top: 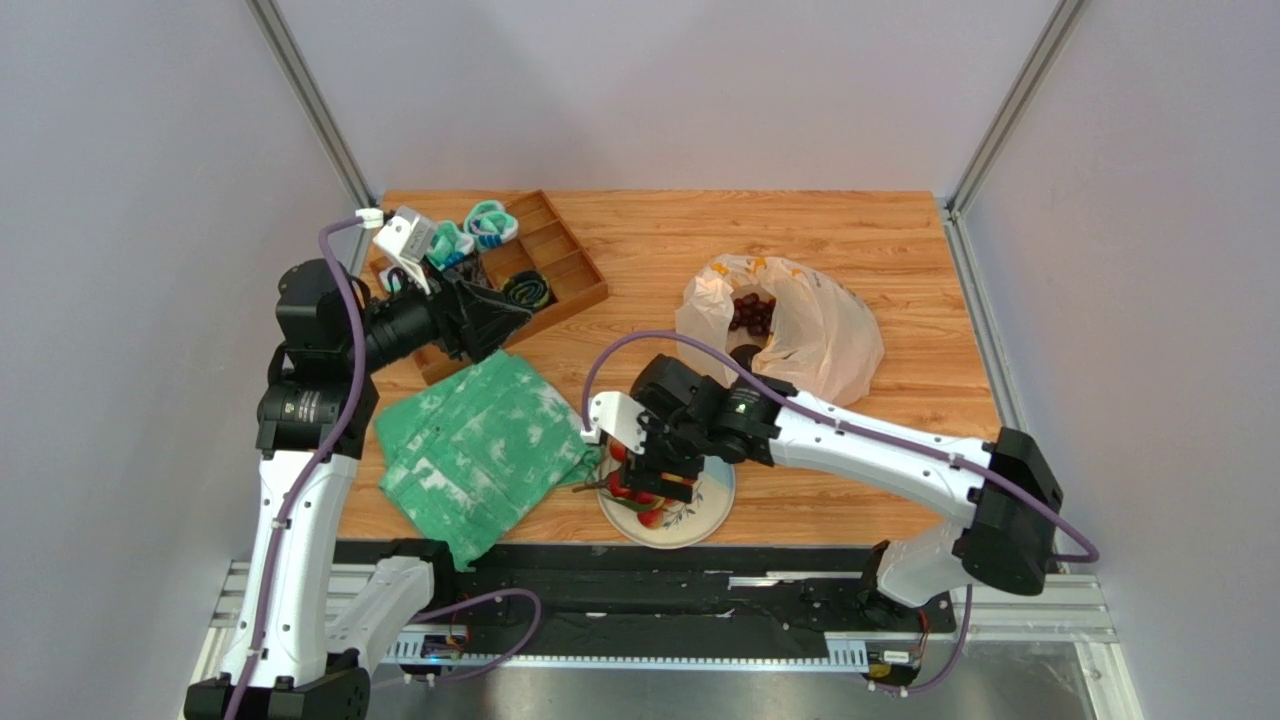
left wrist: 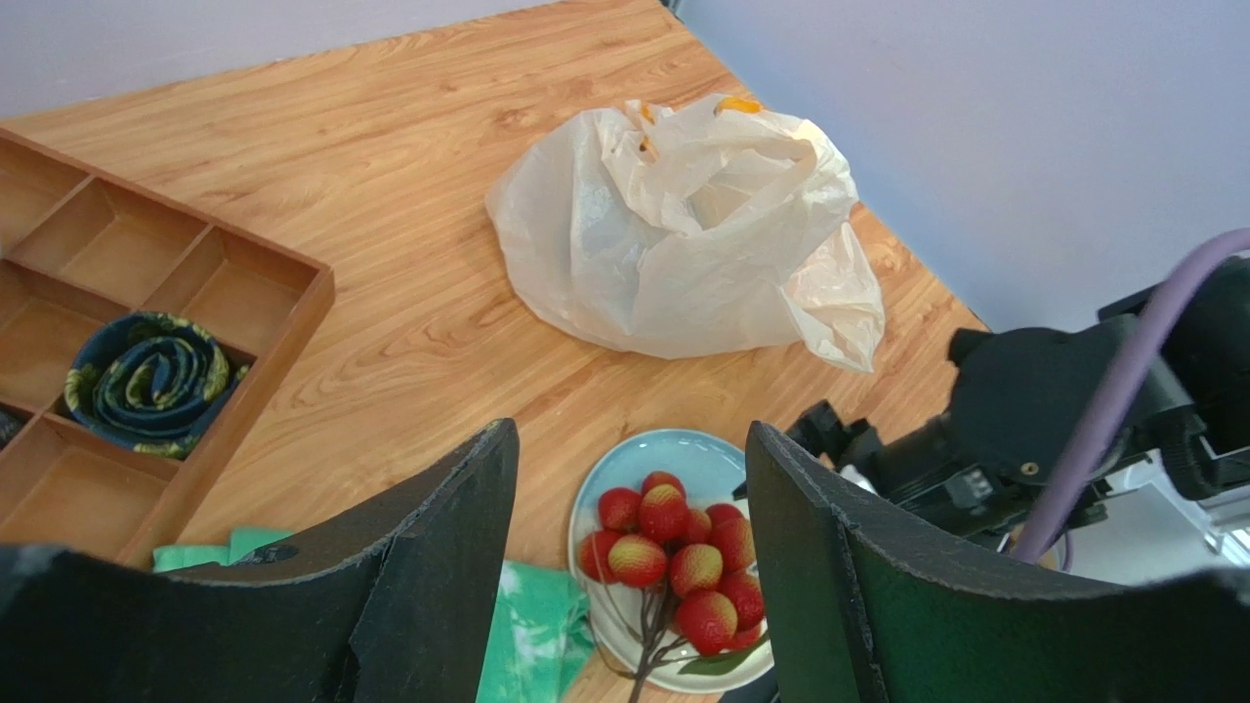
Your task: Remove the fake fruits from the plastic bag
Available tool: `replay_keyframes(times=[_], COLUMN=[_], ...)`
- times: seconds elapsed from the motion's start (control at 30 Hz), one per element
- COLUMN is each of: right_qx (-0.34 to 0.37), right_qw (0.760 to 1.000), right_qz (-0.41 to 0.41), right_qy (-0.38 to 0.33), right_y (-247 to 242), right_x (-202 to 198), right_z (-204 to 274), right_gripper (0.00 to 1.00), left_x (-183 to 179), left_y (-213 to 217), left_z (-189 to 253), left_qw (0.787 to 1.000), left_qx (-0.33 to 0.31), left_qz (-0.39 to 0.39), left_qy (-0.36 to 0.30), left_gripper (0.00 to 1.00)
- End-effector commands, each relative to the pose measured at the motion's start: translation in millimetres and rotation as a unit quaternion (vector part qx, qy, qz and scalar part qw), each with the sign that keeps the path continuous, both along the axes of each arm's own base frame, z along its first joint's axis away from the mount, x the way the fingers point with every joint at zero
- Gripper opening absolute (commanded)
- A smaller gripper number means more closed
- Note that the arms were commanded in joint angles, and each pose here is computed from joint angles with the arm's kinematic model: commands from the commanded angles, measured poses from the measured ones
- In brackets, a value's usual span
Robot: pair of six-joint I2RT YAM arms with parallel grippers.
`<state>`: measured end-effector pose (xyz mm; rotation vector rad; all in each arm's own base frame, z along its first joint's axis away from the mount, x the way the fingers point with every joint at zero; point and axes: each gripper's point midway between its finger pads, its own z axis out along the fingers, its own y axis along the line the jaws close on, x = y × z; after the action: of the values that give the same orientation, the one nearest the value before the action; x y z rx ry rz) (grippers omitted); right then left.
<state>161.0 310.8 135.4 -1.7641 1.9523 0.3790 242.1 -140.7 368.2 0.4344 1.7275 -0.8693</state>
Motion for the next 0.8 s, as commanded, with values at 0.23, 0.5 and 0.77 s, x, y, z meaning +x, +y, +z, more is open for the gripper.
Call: replay_keyframes(times=[0.23,0.5,0.77], right_qx=[-0.061,-0.148,-0.133], right_qw=[0.987,0.981,0.989], right_qz=[0.131,0.088,0.05], right_qy=[0.063,0.086,0.027], right_y=[-27.7,-37.9,-27.0], right_x=[-34.5,-6.2,34.4], right_z=[-32.4,-84.2,-82.4], right_gripper=[0.08,0.01,0.02], left_x=[1.3,2.3,4.4], left_y=[-0.7,-0.1,-1.5], left_z=[4.5,-0.2,-6.3], left_qw=[1.0,1.0,1.0], left_qx=[-0.004,0.002,-0.003], left_qz=[-0.007,-0.007,-0.009], left_qy=[-0.001,0.003,0.019], left_gripper=[0.67,0.67,0.66])
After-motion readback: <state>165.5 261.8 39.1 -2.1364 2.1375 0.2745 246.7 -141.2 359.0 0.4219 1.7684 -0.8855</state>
